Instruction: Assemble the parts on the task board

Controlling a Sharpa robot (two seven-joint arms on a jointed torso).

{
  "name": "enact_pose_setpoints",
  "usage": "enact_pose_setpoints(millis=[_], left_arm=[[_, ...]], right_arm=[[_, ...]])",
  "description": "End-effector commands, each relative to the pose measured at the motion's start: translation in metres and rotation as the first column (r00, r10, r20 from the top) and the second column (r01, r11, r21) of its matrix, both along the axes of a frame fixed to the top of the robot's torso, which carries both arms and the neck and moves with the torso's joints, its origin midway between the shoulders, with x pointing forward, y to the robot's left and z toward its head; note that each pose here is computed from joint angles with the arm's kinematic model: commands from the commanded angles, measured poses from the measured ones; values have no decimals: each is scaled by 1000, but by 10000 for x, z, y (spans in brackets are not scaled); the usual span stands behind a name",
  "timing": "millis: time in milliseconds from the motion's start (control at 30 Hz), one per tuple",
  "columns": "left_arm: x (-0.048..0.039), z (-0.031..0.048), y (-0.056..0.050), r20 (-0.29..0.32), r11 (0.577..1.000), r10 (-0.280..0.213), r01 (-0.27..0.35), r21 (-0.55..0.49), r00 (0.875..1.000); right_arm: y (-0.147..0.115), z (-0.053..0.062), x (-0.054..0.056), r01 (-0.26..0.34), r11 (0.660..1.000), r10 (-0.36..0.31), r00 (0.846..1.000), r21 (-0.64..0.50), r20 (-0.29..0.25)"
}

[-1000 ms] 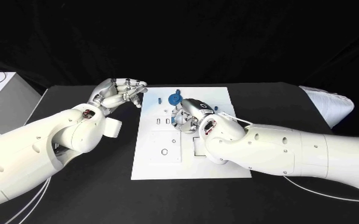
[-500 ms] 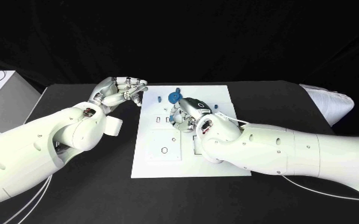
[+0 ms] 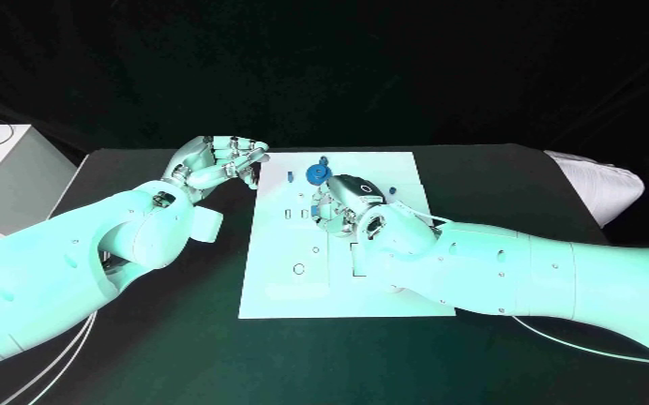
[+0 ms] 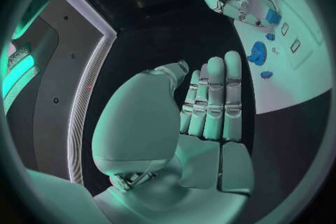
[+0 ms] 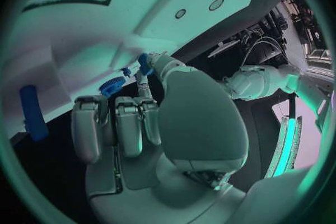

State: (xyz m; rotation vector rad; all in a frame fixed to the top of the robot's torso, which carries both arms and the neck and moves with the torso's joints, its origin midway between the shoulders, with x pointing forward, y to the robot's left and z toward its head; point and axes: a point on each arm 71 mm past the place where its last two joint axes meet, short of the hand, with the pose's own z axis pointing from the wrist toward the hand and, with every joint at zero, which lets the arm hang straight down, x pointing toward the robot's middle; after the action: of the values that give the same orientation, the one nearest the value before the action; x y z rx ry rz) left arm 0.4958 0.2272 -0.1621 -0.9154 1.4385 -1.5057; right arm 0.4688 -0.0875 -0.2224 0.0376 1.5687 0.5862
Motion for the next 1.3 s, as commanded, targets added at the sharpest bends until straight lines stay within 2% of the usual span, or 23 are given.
enact_pose_setpoints(millis=[33, 1300], left_arm=[[-7, 8, -22, 4, 1000, -20, 20, -2, 1000], [-6, 3, -14, 0, 1000, -23, 23, 2, 1000]], right_arm=[[8, 5, -3, -2, 1000, 2, 1000, -8, 22], [52, -59, 9, -4, 1000, 4, 1000, -23, 7]])
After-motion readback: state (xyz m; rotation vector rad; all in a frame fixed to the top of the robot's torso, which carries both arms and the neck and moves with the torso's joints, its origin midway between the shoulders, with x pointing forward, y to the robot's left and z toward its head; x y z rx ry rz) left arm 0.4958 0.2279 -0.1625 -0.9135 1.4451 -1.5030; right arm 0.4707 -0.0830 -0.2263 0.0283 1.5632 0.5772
